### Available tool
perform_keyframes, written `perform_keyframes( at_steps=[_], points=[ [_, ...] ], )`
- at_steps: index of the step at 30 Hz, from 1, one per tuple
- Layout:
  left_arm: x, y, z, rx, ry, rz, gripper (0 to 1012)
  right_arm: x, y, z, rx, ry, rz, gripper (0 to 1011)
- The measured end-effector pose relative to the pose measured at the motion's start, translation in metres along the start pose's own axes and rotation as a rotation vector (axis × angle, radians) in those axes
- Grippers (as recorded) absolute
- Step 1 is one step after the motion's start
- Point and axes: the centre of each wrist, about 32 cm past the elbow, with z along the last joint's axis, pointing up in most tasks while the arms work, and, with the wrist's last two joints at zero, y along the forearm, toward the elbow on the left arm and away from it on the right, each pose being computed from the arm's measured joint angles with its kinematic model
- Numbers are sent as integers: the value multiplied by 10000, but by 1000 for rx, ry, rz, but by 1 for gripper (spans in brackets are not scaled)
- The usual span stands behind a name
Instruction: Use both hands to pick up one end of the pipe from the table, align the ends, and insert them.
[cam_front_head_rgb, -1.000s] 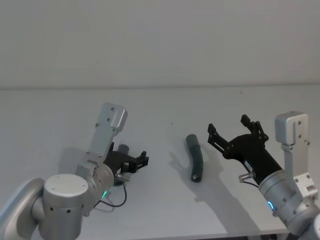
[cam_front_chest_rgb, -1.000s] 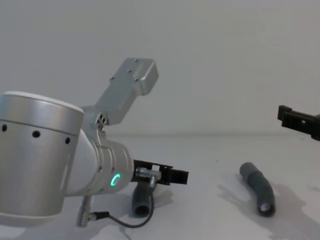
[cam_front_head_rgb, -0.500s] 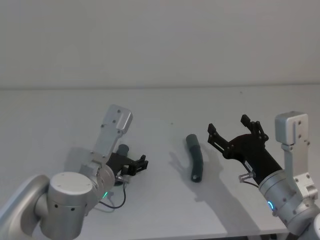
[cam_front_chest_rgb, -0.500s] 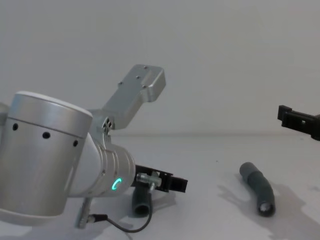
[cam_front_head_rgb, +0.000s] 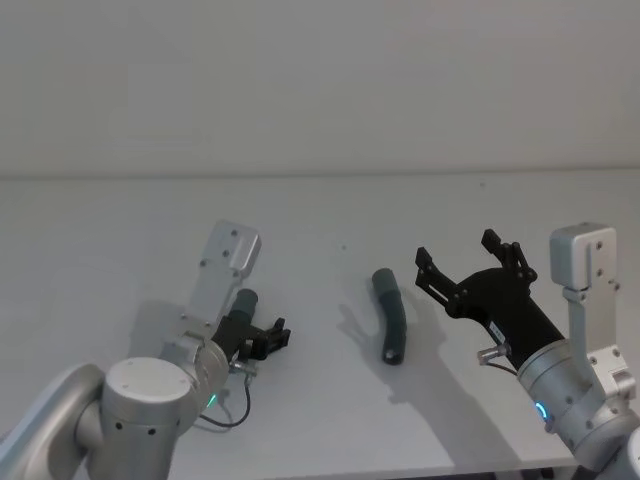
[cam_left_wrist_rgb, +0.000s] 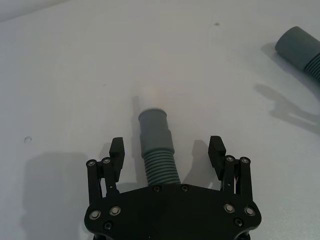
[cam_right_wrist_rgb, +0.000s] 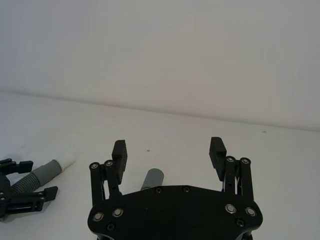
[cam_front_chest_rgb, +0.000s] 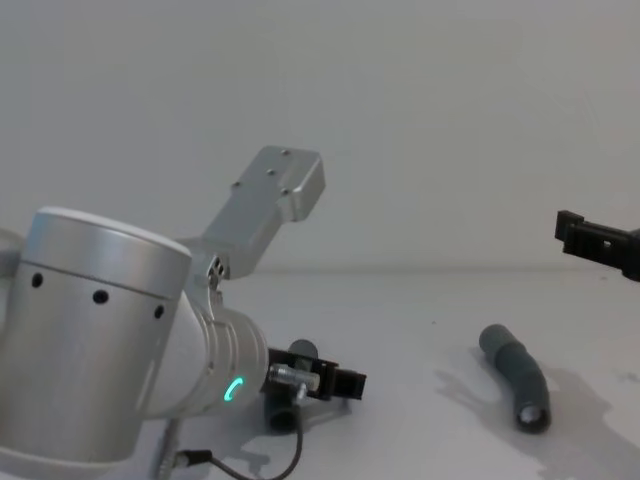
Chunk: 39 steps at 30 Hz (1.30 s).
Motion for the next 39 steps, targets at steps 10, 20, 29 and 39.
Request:
perform_keyframes(
  at_steps=[10,20,29,39],
  points=[
    [-50,1,-52,-8,36,34,947,0,0,0,0,0,0,1002],
    [-83,-27,-93,-21,68,50,671,0,0,0,0,0,0,1002],
    [-87,-54,-117,-29,85,54,387,0,0,0,0,0,0,1002],
    [-95,-78,-146,-36,107,57,327,0,0,0,0,0,0,1002]
  ],
)
